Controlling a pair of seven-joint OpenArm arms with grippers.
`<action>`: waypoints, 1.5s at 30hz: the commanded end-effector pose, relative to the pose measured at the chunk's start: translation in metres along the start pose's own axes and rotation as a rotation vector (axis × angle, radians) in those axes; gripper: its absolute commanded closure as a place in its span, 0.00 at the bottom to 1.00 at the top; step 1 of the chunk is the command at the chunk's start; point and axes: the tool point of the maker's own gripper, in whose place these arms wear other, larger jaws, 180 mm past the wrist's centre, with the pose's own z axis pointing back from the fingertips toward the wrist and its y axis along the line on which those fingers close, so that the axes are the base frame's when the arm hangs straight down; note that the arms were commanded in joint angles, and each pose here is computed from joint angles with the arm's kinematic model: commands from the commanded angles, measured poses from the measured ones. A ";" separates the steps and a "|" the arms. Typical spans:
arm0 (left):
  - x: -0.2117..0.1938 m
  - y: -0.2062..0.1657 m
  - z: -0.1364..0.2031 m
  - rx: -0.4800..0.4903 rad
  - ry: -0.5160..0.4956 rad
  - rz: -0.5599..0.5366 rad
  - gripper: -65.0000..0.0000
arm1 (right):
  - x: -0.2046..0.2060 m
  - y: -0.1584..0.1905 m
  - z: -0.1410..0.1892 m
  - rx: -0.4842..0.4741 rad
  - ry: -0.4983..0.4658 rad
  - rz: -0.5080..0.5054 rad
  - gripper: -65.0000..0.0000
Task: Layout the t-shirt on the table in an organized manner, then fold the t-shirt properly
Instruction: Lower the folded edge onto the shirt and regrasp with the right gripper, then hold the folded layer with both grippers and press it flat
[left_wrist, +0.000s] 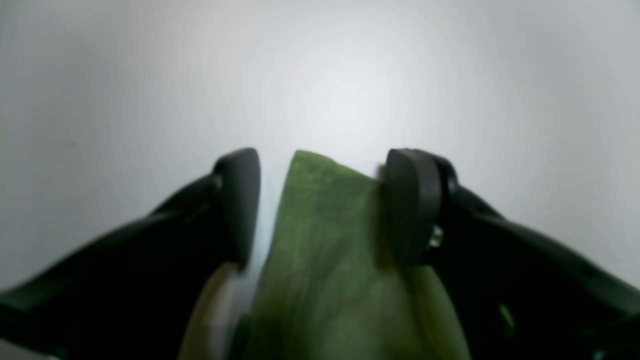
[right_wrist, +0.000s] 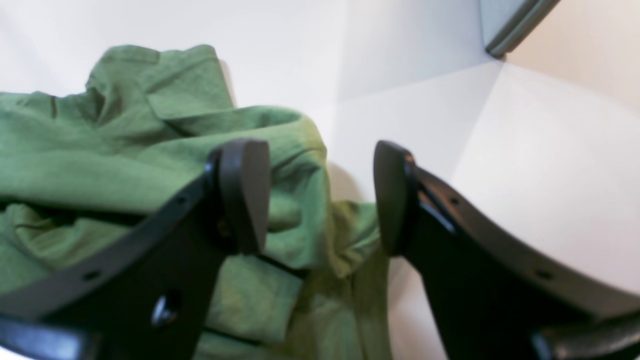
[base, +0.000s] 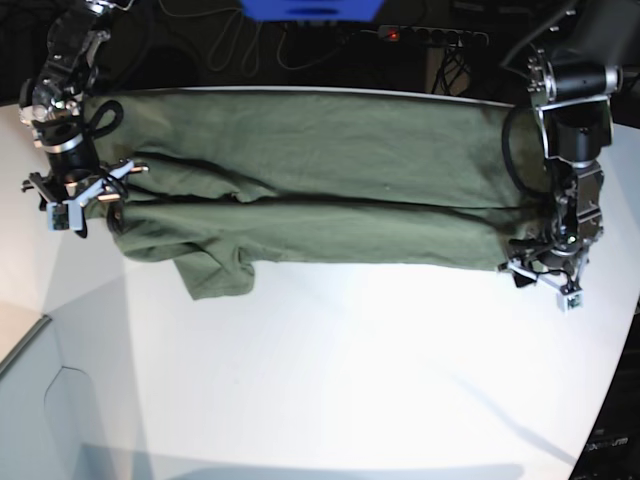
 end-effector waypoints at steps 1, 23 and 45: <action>0.012 0.003 0.000 0.008 -0.015 0.000 0.45 | 0.023 -0.005 -0.001 -0.008 -0.076 0.010 0.49; 0.010 0.004 0.000 0.009 -0.010 0.001 1.00 | 0.042 0.105 -0.094 0.259 0.111 0.382 0.37; 0.009 0.005 0.000 0.010 -0.010 0.004 1.00 | -0.007 0.108 -0.112 0.339 0.193 0.338 0.44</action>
